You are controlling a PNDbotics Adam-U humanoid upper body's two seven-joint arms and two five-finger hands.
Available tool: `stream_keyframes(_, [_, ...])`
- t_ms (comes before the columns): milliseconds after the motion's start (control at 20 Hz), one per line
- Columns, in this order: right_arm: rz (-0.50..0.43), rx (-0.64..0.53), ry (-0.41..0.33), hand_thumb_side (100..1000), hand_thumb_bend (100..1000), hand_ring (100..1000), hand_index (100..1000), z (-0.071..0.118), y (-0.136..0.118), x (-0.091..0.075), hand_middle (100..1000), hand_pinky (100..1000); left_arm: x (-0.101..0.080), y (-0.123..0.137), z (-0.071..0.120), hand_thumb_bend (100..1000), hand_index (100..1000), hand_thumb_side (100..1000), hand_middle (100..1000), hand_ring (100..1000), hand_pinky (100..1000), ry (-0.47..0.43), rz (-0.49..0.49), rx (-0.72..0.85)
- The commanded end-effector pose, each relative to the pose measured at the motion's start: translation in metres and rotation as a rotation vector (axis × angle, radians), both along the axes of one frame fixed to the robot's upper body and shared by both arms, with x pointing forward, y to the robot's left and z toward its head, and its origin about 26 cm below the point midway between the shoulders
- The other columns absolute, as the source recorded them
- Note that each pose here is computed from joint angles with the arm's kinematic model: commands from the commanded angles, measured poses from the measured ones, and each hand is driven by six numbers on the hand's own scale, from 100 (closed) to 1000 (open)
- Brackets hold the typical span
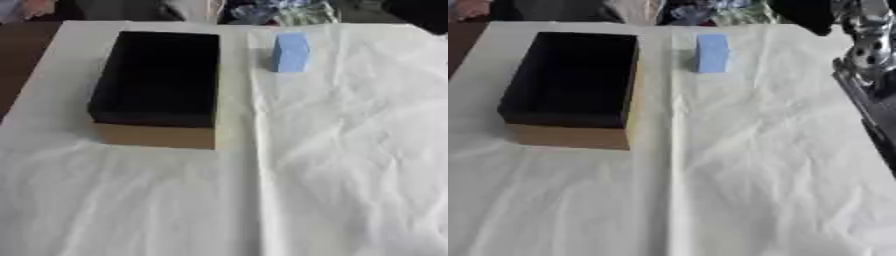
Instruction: Pick up objects on the table and place them in the box.
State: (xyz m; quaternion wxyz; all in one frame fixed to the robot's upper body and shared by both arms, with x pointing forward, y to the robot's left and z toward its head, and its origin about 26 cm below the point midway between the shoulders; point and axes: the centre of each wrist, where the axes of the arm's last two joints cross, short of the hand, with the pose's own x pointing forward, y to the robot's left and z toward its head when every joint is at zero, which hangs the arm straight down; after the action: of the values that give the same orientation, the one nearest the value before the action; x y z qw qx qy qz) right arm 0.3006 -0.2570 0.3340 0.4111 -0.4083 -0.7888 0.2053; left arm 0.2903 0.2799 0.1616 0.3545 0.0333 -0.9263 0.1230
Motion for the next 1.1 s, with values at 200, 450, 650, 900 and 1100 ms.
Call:
stream_keyframes(200, [-0.087, -0.126, 0.073, 255, 100, 811, 832, 0.029, 0.009, -0.006, 733, 882, -0.002, 0.001, 0.008, 100, 870, 529, 669, 693, 969, -0.022, -0.016, 0.026])
stream_keyframes(450, [-0.15, -0.181, 0.15, 239, 100, 823, 831, 0.035, 0.012, 0.019, 744, 886, -0.002, 0.001, 0.008, 100, 870, 526, 669, 693, 968, -0.018, -0.017, 0.028])
stream_keyframes(650, [-0.193, -0.221, 0.192, 231, 100, 837, 830, 0.037, 0.009, 0.042, 756, 891, -0.003, 0.002, 0.007, 100, 870, 526, 669, 694, 967, -0.016, -0.017, 0.029])
stream_keyframes(900, [-0.19, -0.278, 0.243, 221, 100, 869, 845, 0.038, 0.006, 0.067, 785, 906, -0.003, 0.002, 0.006, 100, 871, 530, 669, 695, 968, -0.013, -0.016, 0.028])
stream_keyframes(1100, [-0.153, -0.322, 0.3, 214, 100, 887, 853, 0.038, 0.007, 0.084, 803, 914, -0.003, 0.001, 0.005, 100, 871, 533, 670, 695, 969, -0.011, -0.016, 0.025])
